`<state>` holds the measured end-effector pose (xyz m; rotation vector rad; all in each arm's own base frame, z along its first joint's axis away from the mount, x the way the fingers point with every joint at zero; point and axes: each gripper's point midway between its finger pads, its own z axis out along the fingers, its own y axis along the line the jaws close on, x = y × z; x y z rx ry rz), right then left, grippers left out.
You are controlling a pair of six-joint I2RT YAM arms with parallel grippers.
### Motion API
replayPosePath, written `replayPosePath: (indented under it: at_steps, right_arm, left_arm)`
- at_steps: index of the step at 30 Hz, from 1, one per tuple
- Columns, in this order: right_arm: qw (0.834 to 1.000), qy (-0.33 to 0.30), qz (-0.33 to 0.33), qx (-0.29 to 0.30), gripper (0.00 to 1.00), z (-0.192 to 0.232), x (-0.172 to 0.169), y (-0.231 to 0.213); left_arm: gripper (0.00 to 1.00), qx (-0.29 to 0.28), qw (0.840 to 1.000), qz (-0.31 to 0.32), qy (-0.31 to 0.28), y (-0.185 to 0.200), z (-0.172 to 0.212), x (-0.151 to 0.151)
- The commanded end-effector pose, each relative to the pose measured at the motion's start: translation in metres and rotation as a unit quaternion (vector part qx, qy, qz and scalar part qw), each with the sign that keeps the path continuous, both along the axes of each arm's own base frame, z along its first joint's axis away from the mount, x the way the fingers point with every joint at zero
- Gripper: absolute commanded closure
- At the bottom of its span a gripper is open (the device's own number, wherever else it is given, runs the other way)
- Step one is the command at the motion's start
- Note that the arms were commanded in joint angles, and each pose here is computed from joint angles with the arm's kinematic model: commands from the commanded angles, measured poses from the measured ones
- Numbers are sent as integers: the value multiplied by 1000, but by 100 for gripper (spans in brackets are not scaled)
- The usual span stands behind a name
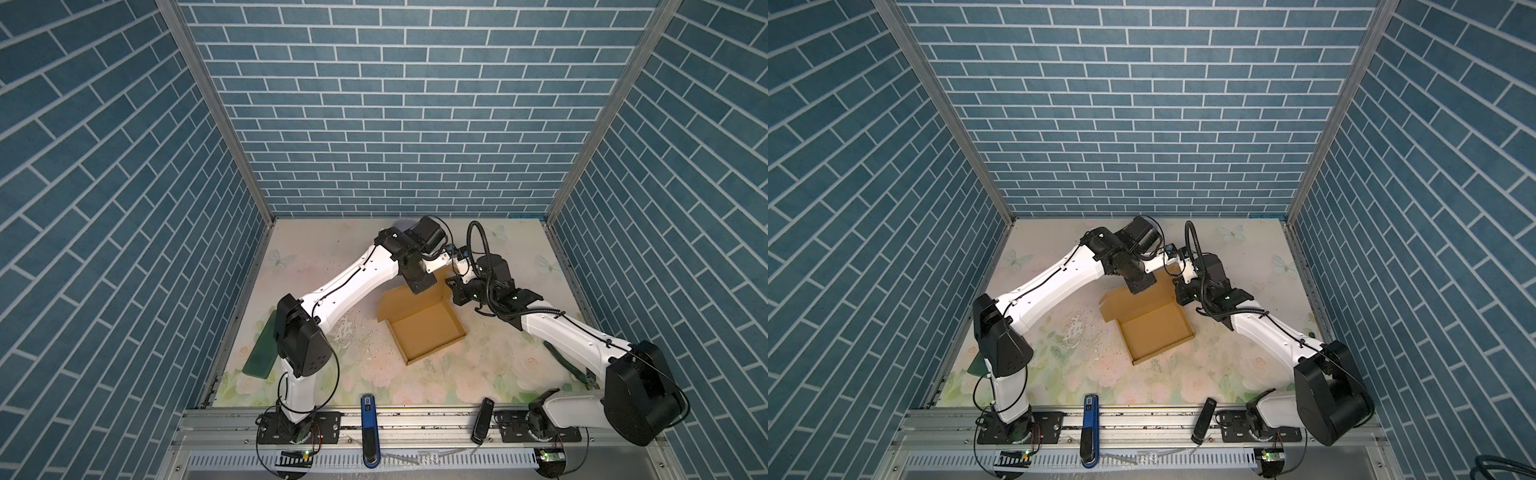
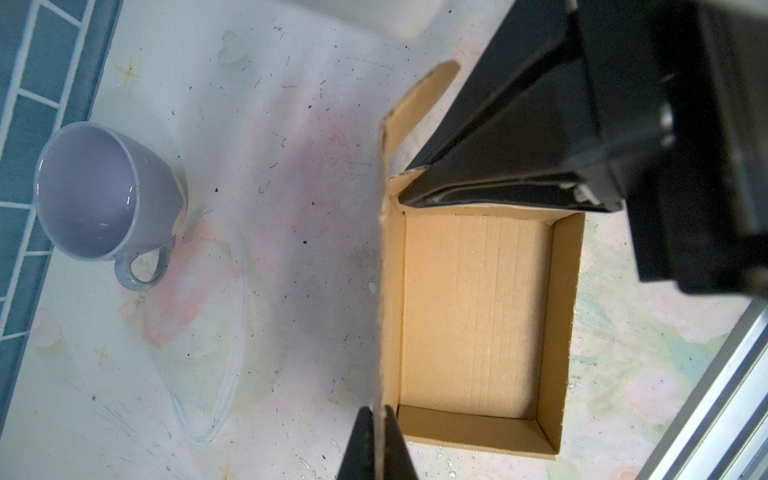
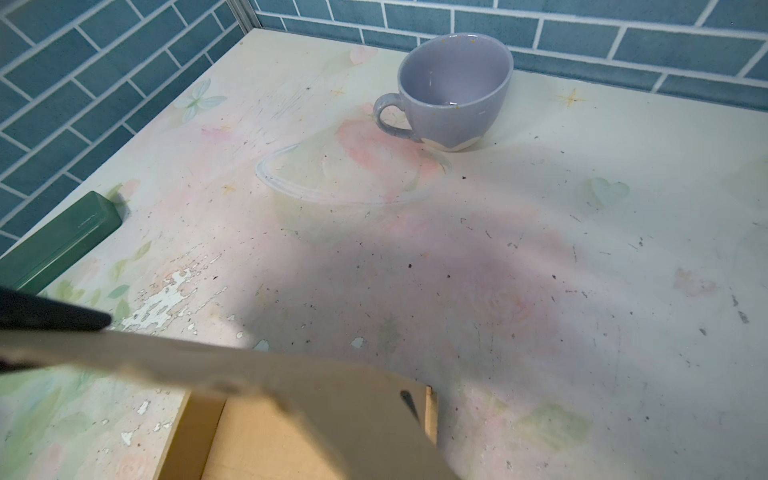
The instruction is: Fold the paper box
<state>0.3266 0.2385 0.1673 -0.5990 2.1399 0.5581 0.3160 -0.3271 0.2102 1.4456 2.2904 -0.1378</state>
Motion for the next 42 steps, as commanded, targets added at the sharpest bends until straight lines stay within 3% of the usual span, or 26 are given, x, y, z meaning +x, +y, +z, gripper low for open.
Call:
replayPosePath:
  at_steps: [1, 12, 22, 29, 35, 42]
  right_arm:
    - [1000, -12, -22, 3, 98, 11, 2, -9]
    - [999, -7, -34, -11, 100, 9, -3, -17]
    - [999, 2, -35, -22, 100, 7, -2, -18]
    - [999, 8, -27, -31, 100, 7, -1, -16]
    - [999, 8, -25, -32, 100, 11, -1, -15]
    - [999, 6, -19, -33, 100, 14, -3, -15]
  left_arm:
    - [87, 2, 1000, 16, -4, -3, 1, 6]
    - [62, -44, 994, 87, -44, 25, 44, 21]
    - [54, -115, 973, 187, -67, 104, 67, 17]
    - [52, -165, 954, 243, -64, 153, 55, 9]
    - [53, -167, 953, 248, -45, 155, 24, 19]
    - [54, -224, 949, 217, -35, 131, 7, 36]
